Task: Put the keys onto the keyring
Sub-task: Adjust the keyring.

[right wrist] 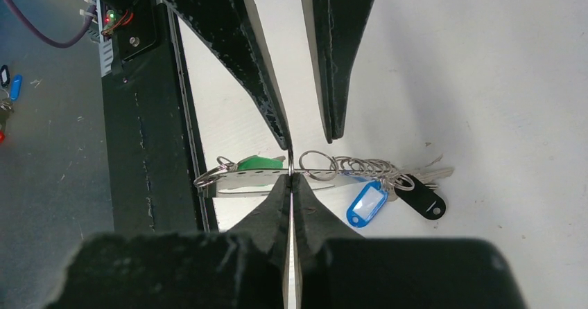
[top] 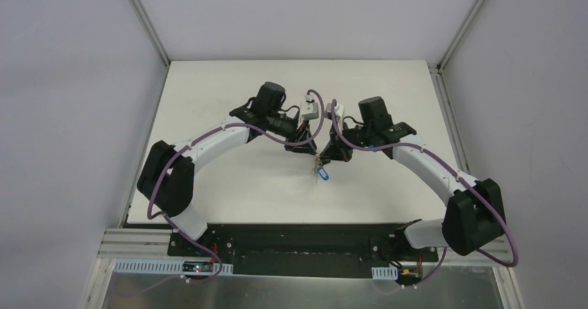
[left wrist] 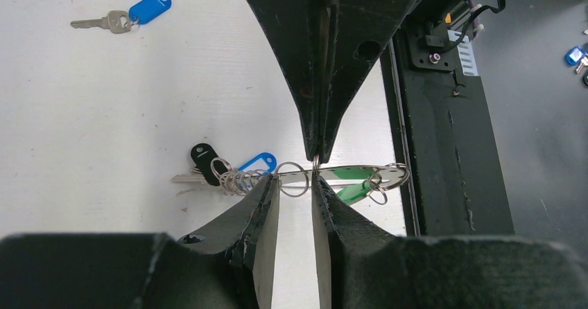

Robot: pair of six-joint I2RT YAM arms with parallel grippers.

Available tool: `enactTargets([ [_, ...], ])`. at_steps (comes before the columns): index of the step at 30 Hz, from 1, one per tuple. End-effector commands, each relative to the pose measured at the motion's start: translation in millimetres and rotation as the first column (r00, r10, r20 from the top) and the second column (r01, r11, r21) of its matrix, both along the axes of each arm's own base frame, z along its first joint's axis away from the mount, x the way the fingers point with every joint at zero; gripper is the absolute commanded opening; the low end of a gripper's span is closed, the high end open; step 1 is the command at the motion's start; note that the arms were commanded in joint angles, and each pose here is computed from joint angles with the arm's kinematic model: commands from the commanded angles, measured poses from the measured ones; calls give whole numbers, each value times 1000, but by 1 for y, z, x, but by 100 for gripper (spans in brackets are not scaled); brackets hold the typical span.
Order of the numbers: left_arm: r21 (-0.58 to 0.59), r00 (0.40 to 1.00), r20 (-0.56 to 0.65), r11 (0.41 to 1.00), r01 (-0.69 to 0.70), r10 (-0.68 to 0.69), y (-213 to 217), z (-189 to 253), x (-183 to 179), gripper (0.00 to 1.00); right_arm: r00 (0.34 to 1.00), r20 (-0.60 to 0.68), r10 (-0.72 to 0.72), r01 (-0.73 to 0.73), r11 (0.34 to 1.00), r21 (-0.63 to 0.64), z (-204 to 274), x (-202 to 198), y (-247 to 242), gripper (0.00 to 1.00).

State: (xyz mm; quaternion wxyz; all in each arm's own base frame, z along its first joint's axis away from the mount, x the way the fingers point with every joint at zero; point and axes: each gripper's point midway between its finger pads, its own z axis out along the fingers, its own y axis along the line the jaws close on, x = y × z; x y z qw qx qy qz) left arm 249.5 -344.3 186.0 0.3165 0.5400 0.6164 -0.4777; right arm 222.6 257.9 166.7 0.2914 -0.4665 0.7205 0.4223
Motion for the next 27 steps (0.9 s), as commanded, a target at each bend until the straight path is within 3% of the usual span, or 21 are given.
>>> enactTargets([
  [1, -49, 999, 13, 998, 41, -40, -6, 9, -8, 24, 998, 51, 34, -37, 996, 77, 24, -3, 8, 0],
  [7, -59, 999, -10, 997, 50, -50, -5, 7, -12, 25, 998, 59, 15, -19, 997, 73, 24, 0, 7, 0],
  [11, -116, 996, -92, 993, -21, 11, -2, 21, 2, 24, 988, 154, 12, -16, 1000, 23, 29, 11, 0, 0],
  [15, -188, 989, -124, 976, -109, 86, 8, 42, 19, 24, 975, 193, 113, -107, 993, -39, 42, 5, -10, 0],
  [18, -188, 985, -110, 970, -155, 136, 15, 50, 23, 23, 967, 148, 208, -204, 978, -45, 47, -13, -17, 0],
  [22, -131, 967, -141, 964, -232, 214, 22, 50, 26, 23, 946, 160, 283, -285, 958, -8, 57, -31, -17, 0],
  [27, 49, 929, -168, 944, -326, 330, 37, 41, 31, 20, 912, 227, 343, -339, 939, -57, 64, -37, -21, 0],
])
